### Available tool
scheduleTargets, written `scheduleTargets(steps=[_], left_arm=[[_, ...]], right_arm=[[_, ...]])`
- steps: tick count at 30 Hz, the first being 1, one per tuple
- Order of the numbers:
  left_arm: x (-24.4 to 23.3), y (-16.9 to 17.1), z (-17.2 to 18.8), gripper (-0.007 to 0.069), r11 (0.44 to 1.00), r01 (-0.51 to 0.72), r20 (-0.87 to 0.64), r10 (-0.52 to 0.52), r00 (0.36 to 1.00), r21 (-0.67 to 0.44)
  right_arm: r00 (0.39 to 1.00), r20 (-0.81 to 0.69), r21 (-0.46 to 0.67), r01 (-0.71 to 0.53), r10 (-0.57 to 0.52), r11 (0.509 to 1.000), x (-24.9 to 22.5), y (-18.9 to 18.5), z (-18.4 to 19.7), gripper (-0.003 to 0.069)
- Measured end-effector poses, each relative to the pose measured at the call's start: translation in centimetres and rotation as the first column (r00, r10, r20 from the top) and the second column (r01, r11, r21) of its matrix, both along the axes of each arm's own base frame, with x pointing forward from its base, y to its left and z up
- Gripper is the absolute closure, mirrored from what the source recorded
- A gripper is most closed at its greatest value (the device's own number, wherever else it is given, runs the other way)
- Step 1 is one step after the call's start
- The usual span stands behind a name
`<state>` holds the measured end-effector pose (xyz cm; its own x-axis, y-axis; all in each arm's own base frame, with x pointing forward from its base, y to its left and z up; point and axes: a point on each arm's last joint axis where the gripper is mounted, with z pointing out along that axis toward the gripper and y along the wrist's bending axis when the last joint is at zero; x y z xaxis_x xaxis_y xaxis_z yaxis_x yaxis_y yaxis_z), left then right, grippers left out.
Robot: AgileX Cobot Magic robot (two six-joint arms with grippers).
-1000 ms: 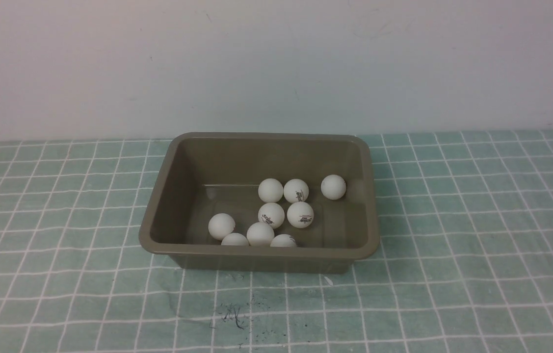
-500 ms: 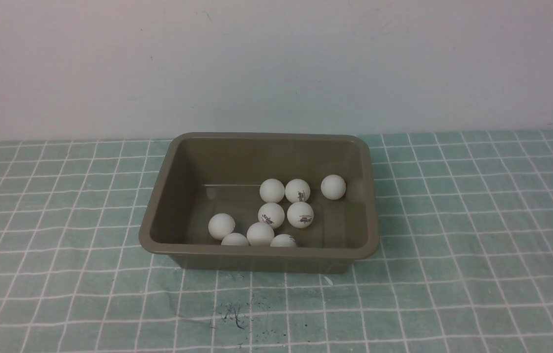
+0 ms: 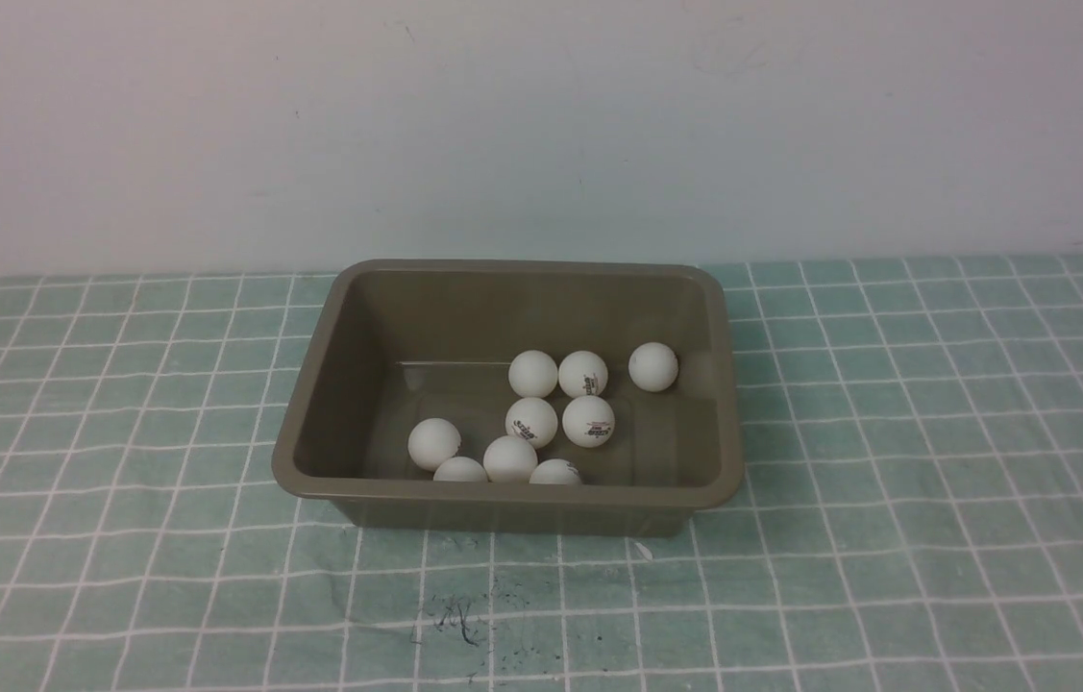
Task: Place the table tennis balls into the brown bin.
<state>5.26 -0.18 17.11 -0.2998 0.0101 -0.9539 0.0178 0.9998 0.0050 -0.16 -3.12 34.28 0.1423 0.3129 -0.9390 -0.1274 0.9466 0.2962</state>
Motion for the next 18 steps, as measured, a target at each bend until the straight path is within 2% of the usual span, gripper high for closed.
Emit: scheduleTargets(steps=[5,8,15,18], left_arm=[[0.0,0.0,0.0,0.063,1.0,0.0,0.0,0.0,1.0,0.0],[0.0,0.0,0.0,0.063,1.0,0.0,0.0,0.0,1.0,-0.001],[0.0,0.0,0.0,0.063,1.0,0.0,-0.002,0.0,1.0,-0.002],[0.0,0.0,0.0,0.063,1.0,0.0,-0.001,0.0,1.0,-0.003]], right_arm=[[0.982,-0.005,-0.118,-0.188,0.189,0.975,1.1,2.4,-1.9,0.0673],[0.966,0.029,-0.145,-0.251,0.258,0.957,1.6,3.4,-2.8,0.0673],[0.96,0.044,-0.194,-0.264,0.278,0.945,3.1,4.3,-5.7,0.0673],[0.979,-0.027,-0.247,-0.204,0.204,0.947,4.1,4.4,-8.3,0.0673]])
